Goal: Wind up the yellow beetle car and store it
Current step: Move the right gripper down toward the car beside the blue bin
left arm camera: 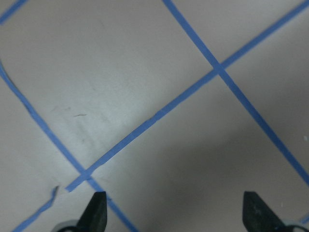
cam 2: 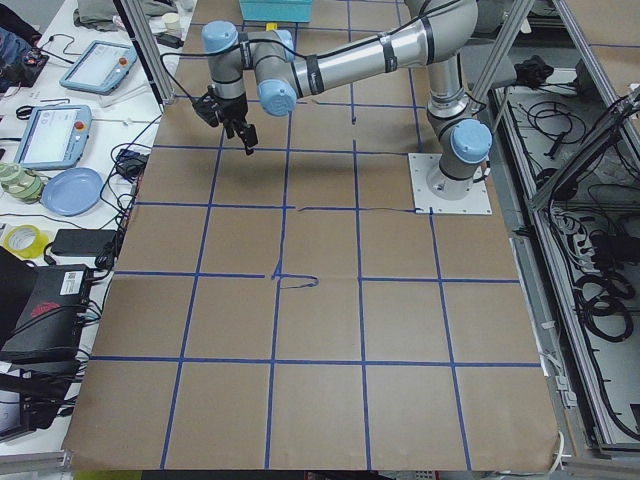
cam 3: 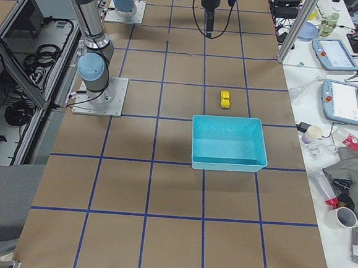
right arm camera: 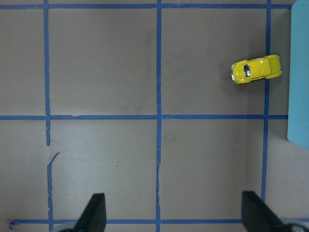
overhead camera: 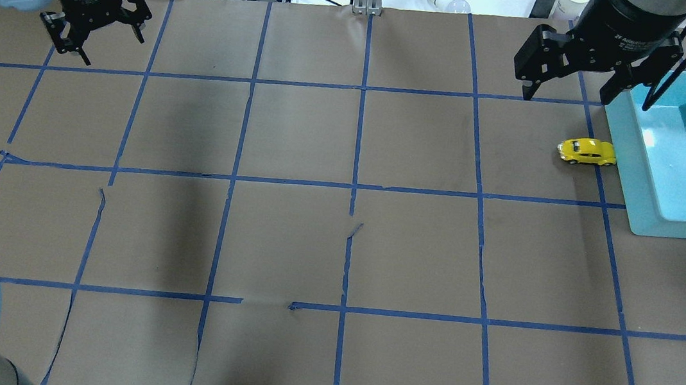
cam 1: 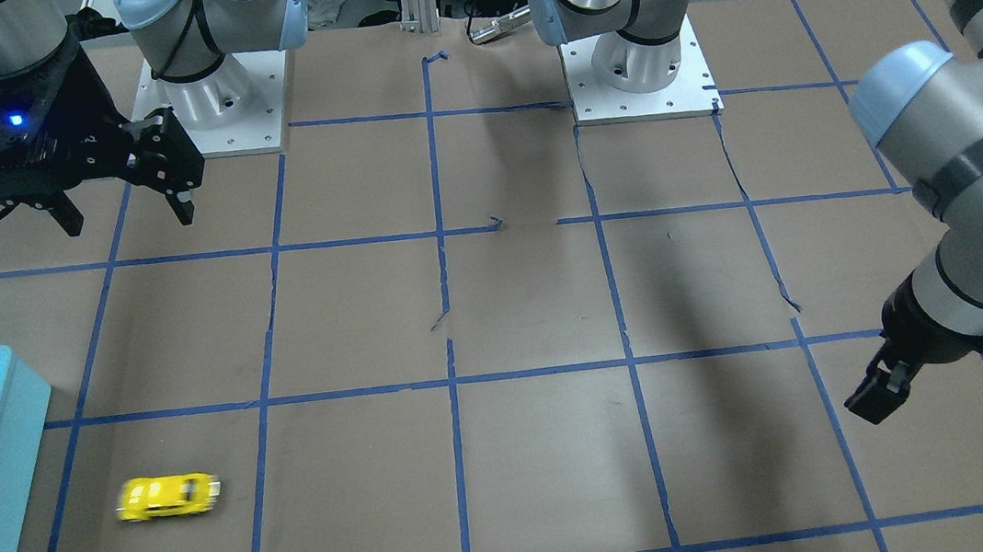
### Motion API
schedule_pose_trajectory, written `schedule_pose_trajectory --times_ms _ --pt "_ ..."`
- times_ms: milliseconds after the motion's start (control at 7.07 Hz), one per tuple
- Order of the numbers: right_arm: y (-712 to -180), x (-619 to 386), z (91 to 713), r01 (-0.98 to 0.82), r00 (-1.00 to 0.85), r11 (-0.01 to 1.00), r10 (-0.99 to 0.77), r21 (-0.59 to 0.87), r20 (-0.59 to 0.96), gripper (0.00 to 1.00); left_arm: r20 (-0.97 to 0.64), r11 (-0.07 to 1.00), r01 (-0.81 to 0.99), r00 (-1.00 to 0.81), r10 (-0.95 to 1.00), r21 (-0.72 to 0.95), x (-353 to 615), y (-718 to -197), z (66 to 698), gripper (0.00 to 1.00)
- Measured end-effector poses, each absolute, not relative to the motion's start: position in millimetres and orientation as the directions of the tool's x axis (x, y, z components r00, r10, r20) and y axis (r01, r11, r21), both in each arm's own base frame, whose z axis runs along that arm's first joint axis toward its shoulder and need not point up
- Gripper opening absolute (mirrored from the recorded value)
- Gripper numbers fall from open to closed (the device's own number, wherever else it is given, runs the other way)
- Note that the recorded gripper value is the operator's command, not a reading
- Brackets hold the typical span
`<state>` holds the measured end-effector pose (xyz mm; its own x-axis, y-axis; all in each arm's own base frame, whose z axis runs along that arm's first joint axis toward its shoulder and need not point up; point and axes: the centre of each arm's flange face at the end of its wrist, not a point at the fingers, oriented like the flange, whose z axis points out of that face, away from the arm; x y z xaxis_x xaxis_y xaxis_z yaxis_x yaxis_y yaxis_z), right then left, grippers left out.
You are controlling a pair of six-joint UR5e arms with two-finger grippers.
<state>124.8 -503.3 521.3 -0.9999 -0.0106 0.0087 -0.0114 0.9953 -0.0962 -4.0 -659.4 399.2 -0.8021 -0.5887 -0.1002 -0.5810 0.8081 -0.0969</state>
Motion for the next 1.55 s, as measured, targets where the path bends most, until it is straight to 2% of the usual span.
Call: schedule_pose_trajectory --times_ms 141,565,848,1131,1555 --pt "-503 125 521 -0.012 -1.0 0.995 -0.011 -0.096 0.01 1.0 -0.113 0.886 -0.454 -0.88 -0.462 -0.094 -30 -650 419 1.0" --pt "-503 126 521 -0.013 -1.0 0.995 -0.012 -0.094 0.007 1.0 -0.186 0.964 -0.261 -0.946 -0.267 -0.054 -65 -623 447 1.0" --pt "-505 125 507 -0.034 -0.999 0.999 -0.034 -0.037 0.005 1.0 -0.06 0.992 -0.119 -0.991 -0.121 -0.044 -95 -601 475 1.0" --pt "-527 117 463 -0.223 -0.975 0.972 -0.223 0.072 -0.014 1.0 0.023 0.997 -0.068 -0.997 -0.067 -0.046 -112 -583 492 1.0" --pt "-576 56 397 -0.542 -0.84 0.836 -0.539 0.086 -0.058 1.0 -0.012 0.999 -0.046 -0.999 -0.046 -0.028 -113 -561 486 1.0"
